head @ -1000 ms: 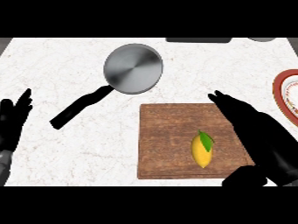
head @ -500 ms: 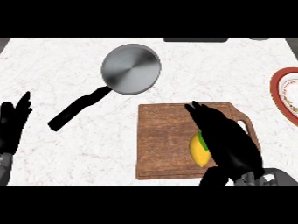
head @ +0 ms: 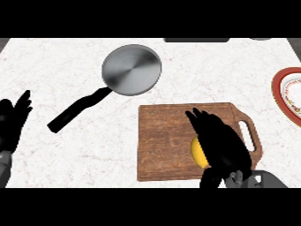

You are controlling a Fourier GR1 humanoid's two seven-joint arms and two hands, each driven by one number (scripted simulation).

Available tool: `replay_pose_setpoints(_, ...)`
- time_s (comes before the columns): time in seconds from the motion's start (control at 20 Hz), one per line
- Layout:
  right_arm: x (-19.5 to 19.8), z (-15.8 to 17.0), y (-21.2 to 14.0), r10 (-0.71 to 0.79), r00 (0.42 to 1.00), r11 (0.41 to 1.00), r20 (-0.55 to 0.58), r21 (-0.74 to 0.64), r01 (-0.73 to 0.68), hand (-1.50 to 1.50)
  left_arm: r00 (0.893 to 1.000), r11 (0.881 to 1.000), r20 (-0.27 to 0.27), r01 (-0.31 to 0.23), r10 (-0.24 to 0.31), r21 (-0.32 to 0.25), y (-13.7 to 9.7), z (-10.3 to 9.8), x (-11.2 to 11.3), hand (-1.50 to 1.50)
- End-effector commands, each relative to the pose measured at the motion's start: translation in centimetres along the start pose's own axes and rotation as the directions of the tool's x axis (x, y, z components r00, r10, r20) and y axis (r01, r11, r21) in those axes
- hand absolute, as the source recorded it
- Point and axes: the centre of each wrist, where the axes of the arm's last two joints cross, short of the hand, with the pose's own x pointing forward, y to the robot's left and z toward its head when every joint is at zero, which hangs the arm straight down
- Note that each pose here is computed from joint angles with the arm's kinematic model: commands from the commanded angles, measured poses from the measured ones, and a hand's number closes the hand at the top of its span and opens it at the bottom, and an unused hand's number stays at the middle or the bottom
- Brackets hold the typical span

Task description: Pick the lemon from the cutting board and place it in the pan

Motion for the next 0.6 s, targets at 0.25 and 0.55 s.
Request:
replay_pose_setpoints(0.25, -0.2, -0.8, 2.1, 0.032, 0.999, 0.999, -0.042, 0.023, -0.031, -1.50, 1.000, 1.000, -0.020, 0.006, -0.006, -0.008, 1.2, -0.7, -0.2, 0.00)
replay_pose_setpoints(0.55, -1.1, -2.9, 1.2, 0.040, 0.998, 0.998, -0.056, 0.049, -0.037, -1.50, 1.000, 1.000, 0.006, 0.024, -0.024, 0.010, 1.0, 0.4, -1.9, 0.00)
